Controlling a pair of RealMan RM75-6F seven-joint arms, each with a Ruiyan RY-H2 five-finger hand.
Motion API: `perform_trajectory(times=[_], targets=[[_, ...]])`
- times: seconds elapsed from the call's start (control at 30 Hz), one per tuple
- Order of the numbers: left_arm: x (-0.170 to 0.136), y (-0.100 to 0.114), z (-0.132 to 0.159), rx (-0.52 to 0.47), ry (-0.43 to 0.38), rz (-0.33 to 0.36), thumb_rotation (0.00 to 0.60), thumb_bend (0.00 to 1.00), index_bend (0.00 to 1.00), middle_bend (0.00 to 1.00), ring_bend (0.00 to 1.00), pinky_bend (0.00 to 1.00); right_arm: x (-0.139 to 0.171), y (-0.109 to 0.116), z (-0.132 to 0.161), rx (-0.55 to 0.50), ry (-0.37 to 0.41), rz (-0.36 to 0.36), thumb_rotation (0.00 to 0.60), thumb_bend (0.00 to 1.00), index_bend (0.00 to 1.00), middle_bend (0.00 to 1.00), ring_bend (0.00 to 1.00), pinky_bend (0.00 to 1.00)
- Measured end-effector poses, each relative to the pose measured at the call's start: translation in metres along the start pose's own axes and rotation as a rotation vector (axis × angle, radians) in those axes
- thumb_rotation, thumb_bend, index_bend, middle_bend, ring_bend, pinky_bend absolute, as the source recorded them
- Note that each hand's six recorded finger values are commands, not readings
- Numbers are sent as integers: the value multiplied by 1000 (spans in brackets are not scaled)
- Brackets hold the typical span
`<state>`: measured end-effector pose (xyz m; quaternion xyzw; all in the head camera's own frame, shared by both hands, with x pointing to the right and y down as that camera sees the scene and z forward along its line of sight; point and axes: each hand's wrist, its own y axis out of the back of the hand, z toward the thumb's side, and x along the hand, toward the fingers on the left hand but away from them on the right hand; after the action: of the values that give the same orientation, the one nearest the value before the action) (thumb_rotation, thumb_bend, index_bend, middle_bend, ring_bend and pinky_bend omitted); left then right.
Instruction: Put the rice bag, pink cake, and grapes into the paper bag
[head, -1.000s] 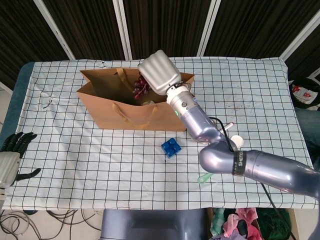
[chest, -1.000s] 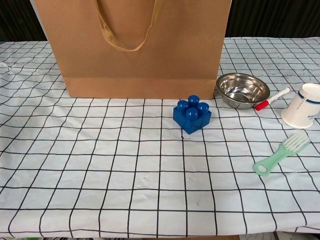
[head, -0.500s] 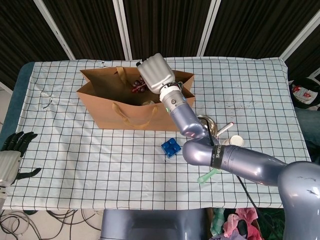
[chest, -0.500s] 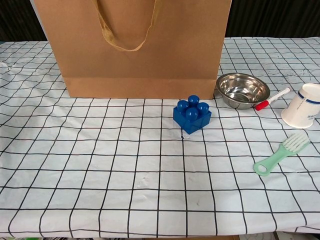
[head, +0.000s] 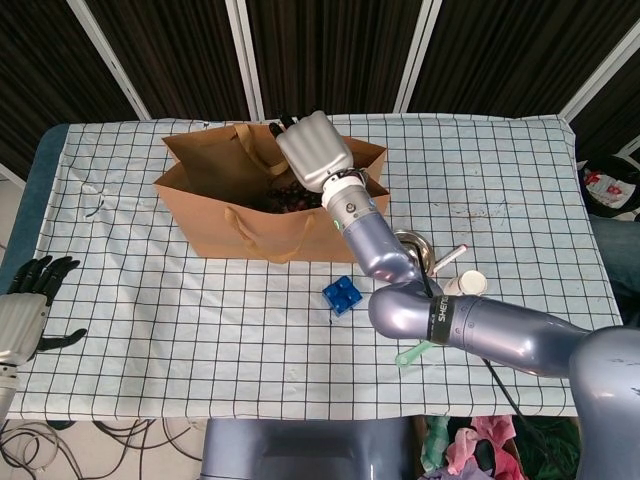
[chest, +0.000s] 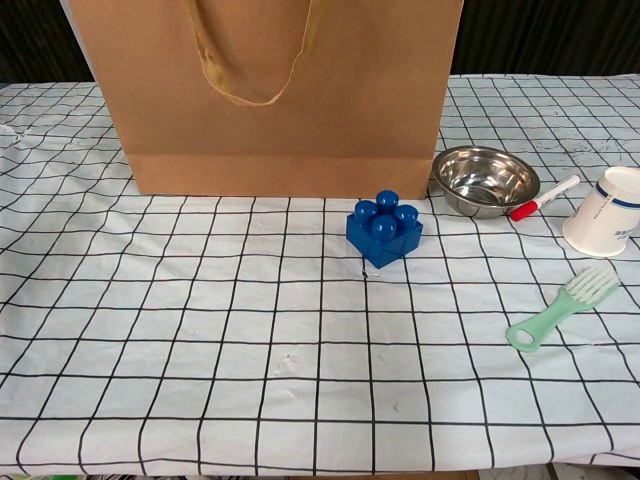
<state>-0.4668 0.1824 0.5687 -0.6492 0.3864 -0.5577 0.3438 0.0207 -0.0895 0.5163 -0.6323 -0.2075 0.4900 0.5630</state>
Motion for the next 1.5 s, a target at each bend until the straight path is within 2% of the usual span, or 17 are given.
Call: perform_trajectory(times=[0.27, 0.47, 0.63, 0.77, 0.9, 1.1, 1.3, 1.5], targets=[[-1, 9, -5, -16, 16, 37, 600, 90, 128, 90, 0, 46, 26, 22, -25, 3, -35, -64, 600, 234, 177, 114, 233, 258], [-2, 15, -7, -23, 14, 74, 600, 91, 127, 90, 0, 46, 72, 36, -61, 15, -75, -132, 600, 235, 175, 114, 233, 258], [-6, 23, -8, -32, 14, 113, 600, 91, 127, 90, 0, 46, 128, 26, -108, 26, -147, -152, 600, 235, 173, 115, 226, 258], [-13, 27, -9, -27, 26, 128, 600, 91, 127, 90, 0, 45, 186, -7, -148, 45, -221, -137, 600, 236, 170, 117, 226, 258], [-20, 28, -3, -18, 26, 137, 600, 91, 121, 88, 0, 36, 263, -54, -183, 20, -289, -106, 600, 235, 170, 117, 226, 258], [-31, 27, 1, -5, 32, 140, 600, 91, 112, 88, 0, 29, 369, -115, -204, -62, -397, -69, 600, 236, 169, 117, 226, 258], [-44, 31, -1, 2, 54, 174, 600, 91, 107, 87, 0, 27, 419, -168, -191, -122, -418, -27, 600, 235, 156, 117, 219, 258], [-46, 23, 1, 6, 71, 144, 600, 91, 82, 75, 0, 27, 437, -200, -180, -222, -435, 6, 600, 235, 136, 103, 199, 250]])
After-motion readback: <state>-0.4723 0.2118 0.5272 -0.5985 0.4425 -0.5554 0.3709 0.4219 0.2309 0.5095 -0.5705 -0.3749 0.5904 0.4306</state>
